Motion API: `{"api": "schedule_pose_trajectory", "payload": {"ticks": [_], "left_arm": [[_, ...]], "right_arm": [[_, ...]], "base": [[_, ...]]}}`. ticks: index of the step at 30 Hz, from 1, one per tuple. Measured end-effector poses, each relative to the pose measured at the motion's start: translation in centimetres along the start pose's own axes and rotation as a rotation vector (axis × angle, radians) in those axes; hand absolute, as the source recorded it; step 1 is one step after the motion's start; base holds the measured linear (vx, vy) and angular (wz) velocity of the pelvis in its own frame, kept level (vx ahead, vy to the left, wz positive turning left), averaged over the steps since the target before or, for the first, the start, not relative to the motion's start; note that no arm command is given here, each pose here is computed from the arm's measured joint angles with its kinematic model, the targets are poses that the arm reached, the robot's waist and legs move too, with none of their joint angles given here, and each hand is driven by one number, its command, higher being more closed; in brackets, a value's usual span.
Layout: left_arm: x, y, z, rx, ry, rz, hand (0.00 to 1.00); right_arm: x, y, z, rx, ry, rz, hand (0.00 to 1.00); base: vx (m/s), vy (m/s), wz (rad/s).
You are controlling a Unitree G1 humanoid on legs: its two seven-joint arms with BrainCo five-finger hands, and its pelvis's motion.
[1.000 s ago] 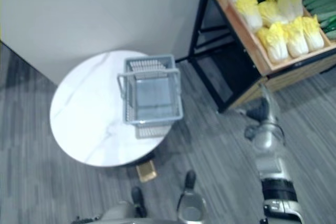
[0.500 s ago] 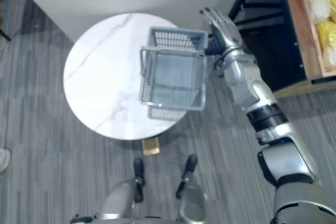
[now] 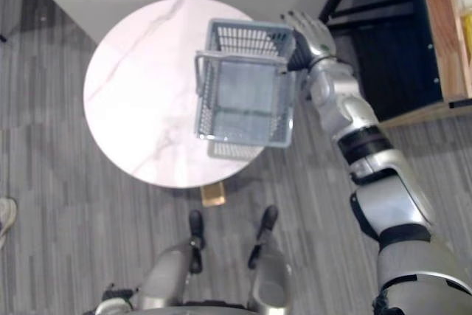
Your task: Pick vegetable in the basket
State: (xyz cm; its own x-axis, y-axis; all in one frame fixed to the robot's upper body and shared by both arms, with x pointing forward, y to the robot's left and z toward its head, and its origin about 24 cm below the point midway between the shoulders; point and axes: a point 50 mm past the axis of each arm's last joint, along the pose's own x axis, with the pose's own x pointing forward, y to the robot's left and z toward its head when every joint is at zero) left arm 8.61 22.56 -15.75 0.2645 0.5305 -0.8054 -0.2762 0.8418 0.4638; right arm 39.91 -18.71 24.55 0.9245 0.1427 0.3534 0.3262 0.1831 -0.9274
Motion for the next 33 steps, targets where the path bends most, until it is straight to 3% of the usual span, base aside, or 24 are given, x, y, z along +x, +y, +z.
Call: {"api": "schedule_pose_trajectory", "payload": {"ticks": [32, 33], "left_arm": [[0.1, -0.4, 1.7, 0.007, -0.043, 0.011, 0.0], [0.1, -0.4, 1.7, 0.008, -0.045, 0.011, 0.0]], "right_arm": [[1.3, 2.3, 2.5, 0.022, 0.013, 0.1, 0.0], [1.3, 2.4, 2.4, 0.029, 0.019, 0.101, 1.0]], "base": [[0.0, 0.008, 0.03], [0.0, 0.0, 0.0]]}}
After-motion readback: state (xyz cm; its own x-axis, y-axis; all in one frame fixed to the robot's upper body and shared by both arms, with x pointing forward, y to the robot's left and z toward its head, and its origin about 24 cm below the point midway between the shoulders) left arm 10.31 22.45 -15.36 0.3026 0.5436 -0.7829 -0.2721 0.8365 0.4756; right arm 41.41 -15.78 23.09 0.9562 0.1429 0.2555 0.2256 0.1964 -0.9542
